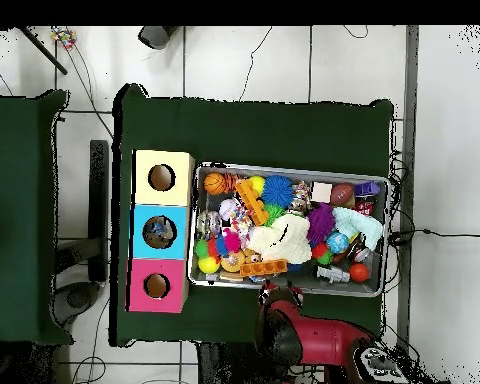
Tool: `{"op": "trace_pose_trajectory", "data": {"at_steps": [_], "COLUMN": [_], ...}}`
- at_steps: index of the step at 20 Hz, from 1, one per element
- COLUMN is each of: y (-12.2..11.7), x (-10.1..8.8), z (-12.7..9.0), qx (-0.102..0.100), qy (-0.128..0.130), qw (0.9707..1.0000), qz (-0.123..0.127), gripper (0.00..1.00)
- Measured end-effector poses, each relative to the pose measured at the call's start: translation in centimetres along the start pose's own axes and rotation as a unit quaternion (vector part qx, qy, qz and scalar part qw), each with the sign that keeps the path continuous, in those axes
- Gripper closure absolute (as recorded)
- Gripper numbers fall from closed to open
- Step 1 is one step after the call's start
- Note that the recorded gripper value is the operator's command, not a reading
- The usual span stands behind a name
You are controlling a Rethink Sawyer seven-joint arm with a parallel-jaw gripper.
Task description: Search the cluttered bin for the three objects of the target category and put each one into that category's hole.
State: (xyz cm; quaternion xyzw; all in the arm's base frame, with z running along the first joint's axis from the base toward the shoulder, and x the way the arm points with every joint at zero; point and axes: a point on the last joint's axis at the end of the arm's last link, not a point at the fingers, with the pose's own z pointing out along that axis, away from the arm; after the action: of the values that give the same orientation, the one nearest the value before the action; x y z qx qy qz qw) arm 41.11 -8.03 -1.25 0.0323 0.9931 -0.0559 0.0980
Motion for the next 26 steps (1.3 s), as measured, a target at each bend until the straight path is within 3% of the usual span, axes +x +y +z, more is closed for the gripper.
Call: {"op": "trace_pose_trajectory", "data": {"at_steps": [15, 16, 26], "y": [-0.26, -0.25, -0.60], "x": [-0.06, -0.07, -0.06], "z": [0.05, 0.05, 0.09], "qx": [0.002, 0.002, 0.003], "qy": [0.001, 0.001, 0.003], "qw": [1.0000, 0.9999, 0.9997], "qz": [0.008, 0.010, 0.024], "gripper": [0.00, 1.00, 1.00]}}
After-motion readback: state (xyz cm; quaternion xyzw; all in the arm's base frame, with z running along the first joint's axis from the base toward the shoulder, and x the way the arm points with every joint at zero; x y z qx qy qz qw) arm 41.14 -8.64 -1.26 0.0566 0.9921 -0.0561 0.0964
